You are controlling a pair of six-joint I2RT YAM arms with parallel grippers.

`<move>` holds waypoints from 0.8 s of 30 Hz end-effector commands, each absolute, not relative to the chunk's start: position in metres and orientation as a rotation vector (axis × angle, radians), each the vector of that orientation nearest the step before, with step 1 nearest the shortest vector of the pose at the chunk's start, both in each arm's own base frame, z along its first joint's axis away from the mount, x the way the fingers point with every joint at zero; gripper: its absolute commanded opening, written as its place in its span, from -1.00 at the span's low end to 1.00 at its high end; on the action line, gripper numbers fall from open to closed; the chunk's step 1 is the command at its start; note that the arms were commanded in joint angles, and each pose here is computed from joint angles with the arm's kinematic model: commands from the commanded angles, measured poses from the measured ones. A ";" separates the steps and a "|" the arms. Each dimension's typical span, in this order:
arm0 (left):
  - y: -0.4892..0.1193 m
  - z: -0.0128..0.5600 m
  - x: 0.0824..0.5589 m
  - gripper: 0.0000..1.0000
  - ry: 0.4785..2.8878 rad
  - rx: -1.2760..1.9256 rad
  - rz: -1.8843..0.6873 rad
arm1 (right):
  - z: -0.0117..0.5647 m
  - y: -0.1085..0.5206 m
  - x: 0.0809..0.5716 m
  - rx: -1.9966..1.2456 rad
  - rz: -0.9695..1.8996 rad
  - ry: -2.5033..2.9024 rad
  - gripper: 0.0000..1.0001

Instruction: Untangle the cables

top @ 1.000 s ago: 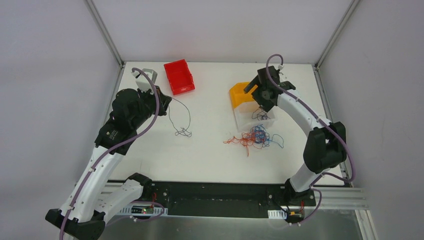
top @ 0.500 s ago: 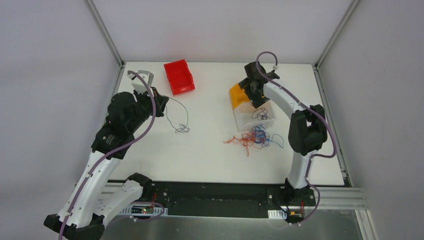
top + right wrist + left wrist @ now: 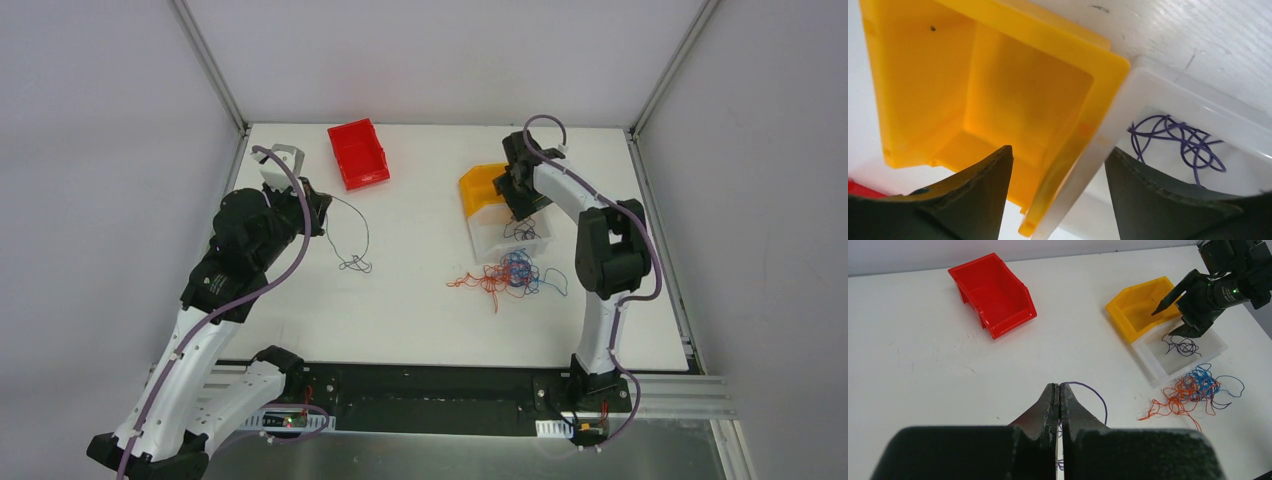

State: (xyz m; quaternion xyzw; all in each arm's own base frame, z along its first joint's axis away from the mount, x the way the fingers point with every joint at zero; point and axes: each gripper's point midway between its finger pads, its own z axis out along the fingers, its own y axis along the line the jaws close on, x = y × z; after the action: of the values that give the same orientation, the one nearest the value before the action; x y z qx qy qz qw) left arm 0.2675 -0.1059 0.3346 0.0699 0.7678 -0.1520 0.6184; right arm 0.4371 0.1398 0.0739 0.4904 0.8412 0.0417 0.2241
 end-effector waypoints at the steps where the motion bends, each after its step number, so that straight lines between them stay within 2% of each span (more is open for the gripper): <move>1: -0.105 0.338 0.270 -1.00 1.745 0.168 -0.327 | 0.071 0.167 0.447 1.154 0.235 2.417 0.30; 6: -0.106 0.336 0.272 -1.00 1.753 0.172 -0.331 | 0.073 0.202 0.451 0.966 0.434 2.501 -0.16; 13: -0.107 0.337 0.274 -1.00 1.756 0.172 -0.332 | 0.078 0.239 0.450 0.769 0.659 2.579 -0.49; 19: -0.111 0.337 0.277 -1.00 1.764 0.175 -0.347 | 0.084 0.259 0.446 0.587 0.727 2.644 -0.48; 22: -0.113 0.337 0.279 -1.00 1.772 0.170 -0.357 | 0.085 0.267 0.437 0.439 0.676 2.714 -0.40; 24: -0.119 0.339 0.279 -1.00 1.774 0.177 -0.386 | 0.086 0.271 0.433 0.365 0.627 2.741 -0.27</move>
State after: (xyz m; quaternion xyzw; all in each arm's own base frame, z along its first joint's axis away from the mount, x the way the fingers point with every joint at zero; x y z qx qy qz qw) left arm 0.2781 -0.1096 0.3202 0.0719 0.7842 -0.1446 0.5992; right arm 0.4508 0.2433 0.0791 0.2136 0.9365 0.2096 0.1826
